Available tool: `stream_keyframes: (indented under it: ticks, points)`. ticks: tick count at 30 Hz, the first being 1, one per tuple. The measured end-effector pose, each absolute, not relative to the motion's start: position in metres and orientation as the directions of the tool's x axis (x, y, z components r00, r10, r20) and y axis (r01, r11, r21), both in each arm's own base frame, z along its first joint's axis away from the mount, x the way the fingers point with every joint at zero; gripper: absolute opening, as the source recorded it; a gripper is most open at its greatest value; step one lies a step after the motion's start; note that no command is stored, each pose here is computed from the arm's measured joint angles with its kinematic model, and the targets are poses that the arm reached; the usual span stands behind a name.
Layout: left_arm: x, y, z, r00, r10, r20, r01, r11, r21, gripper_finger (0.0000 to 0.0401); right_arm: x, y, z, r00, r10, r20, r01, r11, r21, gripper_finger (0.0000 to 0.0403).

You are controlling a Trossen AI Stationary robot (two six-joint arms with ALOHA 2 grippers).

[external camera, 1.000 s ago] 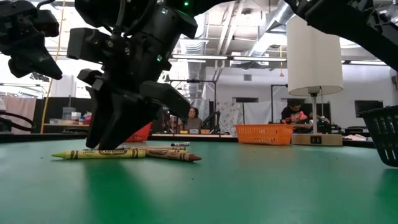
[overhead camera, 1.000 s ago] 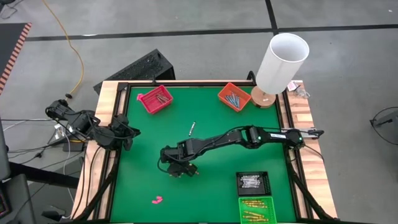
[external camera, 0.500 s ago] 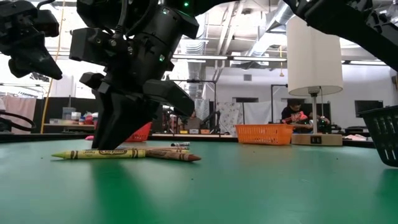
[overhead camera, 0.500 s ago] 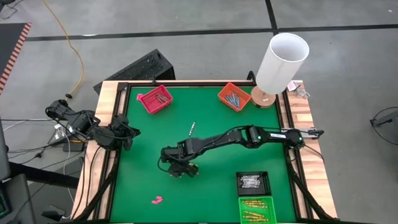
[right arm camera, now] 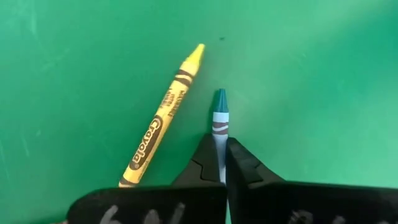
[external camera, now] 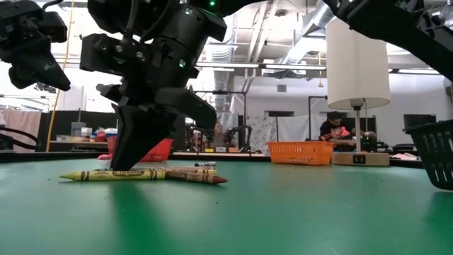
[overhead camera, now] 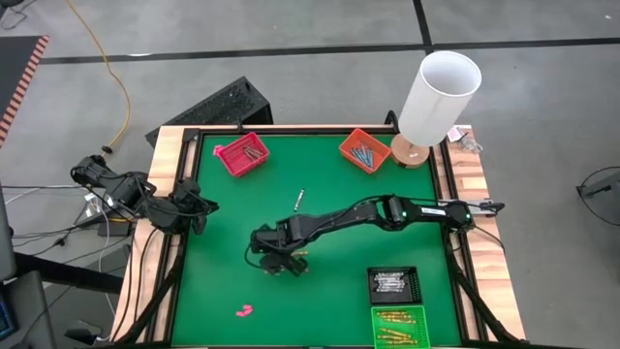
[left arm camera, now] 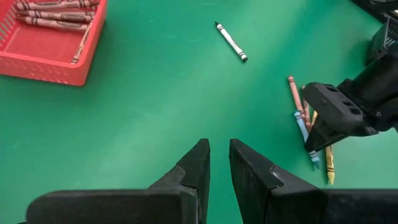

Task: Sort crayons
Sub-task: Put the blue crayon into the orange bin

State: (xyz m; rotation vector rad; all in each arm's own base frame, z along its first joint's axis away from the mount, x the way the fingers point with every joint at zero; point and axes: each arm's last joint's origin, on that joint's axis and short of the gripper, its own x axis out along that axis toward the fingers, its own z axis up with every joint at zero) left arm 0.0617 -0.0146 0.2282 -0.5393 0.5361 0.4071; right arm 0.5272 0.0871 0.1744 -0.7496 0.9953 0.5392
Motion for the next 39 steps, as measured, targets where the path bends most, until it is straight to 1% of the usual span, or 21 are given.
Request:
stream_keyframes:
  ticks: [8, 16, 21, 26, 32, 34, 39]
  points:
    - [0.062, -0.015, 0.228, 0.787, 0.223, -0.575, -0.495, 0.784, -0.374, 0.005, 0.533, 0.069, 0.186, 0.503, 0.033, -0.863, -0.572, 0.762, -0.304, 0.0003]
    - [0.062, -0.015, 0.228, 0.788, 0.223, -0.574, -0.497, 0.78, -0.379, 0.005, 0.524, 0.045, 0.226, 0.544, 0.024, -0.839, -0.392, 0.891, -0.228, 0.0002]
    - [0.062, -0.015, 0.229, 0.791, 0.223, -0.57, -0.497, 0.777, -0.386, 0.005, 0.514, 0.016, 0.249, 0.537, -0.051, -0.842, -0.206, 0.96, -0.19, 0.0001]
    - [0.062, -0.015, 0.229, 0.791, 0.223, -0.569, -0.504, 0.765, -0.401, 0.005, 0.497, -0.018, 0.259, 0.437, -0.148, -0.887, 0.012, 0.987, -0.159, 0.0001]
    - [0.062, -0.015, 0.229, 0.791, 0.223, -0.569, -0.505, 0.763, -0.404, 0.005, 0.47, -0.059, 0.264, 0.236, -0.239, -0.942, 0.256, 0.95, -0.177, 0.0001]
    - [0.062, -0.015, 0.229, 0.791, 0.223, -0.569, -0.509, 0.756, -0.412, 0.005, 0.463, -0.071, 0.262, 0.171, -0.241, -0.955, 0.305, 0.935, -0.181, 0.0001]
    - [0.062, -0.015, 0.229, 0.791, 0.227, -0.568, -0.513, 0.751, -0.416, 0.005, 0.45, -0.097, 0.261, 0.075, -0.237, -0.969, 0.369, 0.909, -0.194, 0.0001]
